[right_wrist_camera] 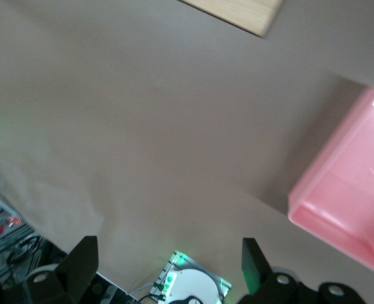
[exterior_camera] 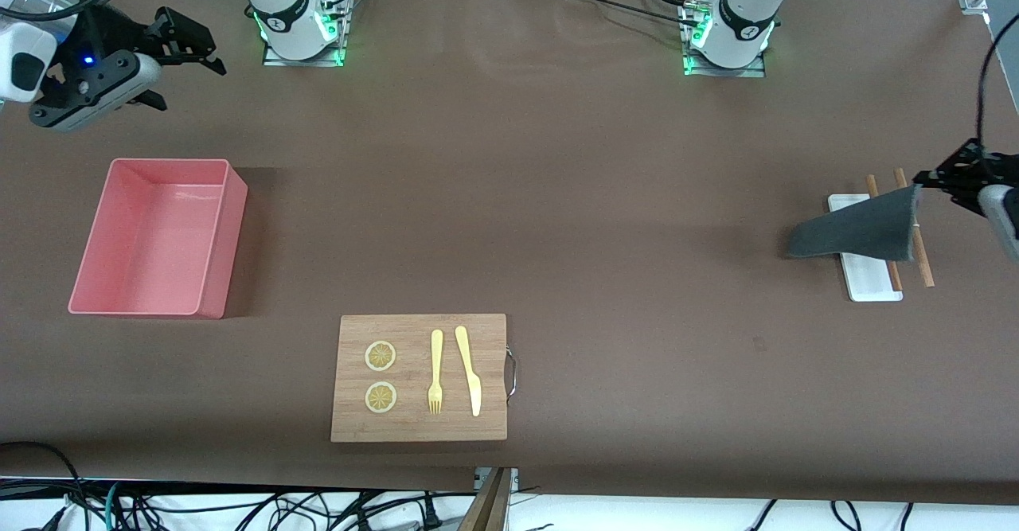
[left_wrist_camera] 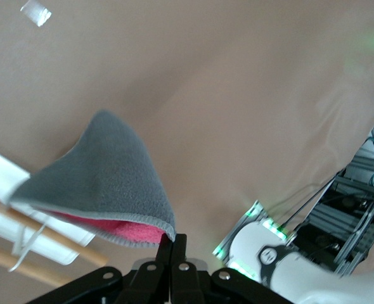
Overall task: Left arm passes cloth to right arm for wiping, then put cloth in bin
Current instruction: 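Lift the cloth with the left gripper while the right gripper moves up, then hold the cloth with the left gripper while the right gripper approaches it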
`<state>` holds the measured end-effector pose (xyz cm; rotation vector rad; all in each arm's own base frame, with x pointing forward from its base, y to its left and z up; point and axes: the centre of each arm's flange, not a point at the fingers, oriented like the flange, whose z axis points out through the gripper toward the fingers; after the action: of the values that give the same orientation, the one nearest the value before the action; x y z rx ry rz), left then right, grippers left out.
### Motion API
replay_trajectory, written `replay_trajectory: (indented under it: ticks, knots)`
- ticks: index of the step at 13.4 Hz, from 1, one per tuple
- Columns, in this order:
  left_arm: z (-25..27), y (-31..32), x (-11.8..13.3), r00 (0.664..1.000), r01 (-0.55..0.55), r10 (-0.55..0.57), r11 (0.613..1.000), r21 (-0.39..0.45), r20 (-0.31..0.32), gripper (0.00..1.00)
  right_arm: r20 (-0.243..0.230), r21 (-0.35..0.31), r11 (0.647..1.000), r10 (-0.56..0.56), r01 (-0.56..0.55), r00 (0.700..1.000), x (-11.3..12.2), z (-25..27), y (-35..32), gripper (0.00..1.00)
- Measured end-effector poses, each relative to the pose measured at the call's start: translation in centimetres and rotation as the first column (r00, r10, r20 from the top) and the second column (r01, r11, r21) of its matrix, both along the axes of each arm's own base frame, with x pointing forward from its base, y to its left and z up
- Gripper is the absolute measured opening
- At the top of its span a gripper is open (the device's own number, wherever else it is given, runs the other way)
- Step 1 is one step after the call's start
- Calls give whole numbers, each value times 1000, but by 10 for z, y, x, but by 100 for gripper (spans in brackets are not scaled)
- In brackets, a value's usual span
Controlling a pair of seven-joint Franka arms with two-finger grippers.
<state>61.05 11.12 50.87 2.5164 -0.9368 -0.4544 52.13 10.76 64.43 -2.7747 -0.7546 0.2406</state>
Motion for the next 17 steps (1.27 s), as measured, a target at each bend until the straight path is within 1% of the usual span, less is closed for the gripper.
replay_trajectory:
  ticks: [1,3,5,7,8,9,10,12,13,14,15,16,17]
  knots:
    - [8,-25,2,998,-56,57,998,12,-12,2,11,37,998,55,-55,998,3,-3,4,100]
    - [20,-72,2,983,-172,173,985,22,-61,2,24,104,981,163,-165,986,14,-20,13,100]
    - [29,-122,3,957,-262,262,965,15,-120,2,42,200,945,255,-258,966,30,-46,27,100]
    - [39,-162,4,919,-361,354,933,-8,-175,2,76,283,900,323,-331,943,46,-78,38,100]
    - [44,-179,6,899,-406,394,914,-23,-193,2,97,322,873,353,-365,931,54,-94,45,100]
    - [49,-197,9,880,-445,430,895,-38,-202,2,128,360,840,386,-405,914,61,-109,53,100]
    - [55,-218,11,865,-477,459,877,-50,-201,2,167,382,808,417,-449,893,68,-125,62,100]
    - [64,-270,9,849,-511,491,857,-69,-197,2,267,406,737,470,-540,841,76,-165,89,100]
    - [70,-299,6,841,-524,498,847,-87,-209,2,323,415,699,485,-582,812,77,-185,105,100]
    - [75,-327,2,833,-537,505,836,-115,-225,2,366,437,657,494,-614,789,76,-204,122,100]
    - [81,-352,-1,825,-552,512,820,-148,-239,2,388,474,616,496,-629,777,72,-221,140,100]
    - [86,-376,-4,815,-568,519,802,-185,-257,2,405,503,585,492,-637,771,69,-235,159,100]
    - [92,-400,-9,804,-586,523,780,-220,-284,2,425,506,570,489,-648,762,66,-244,179,100]
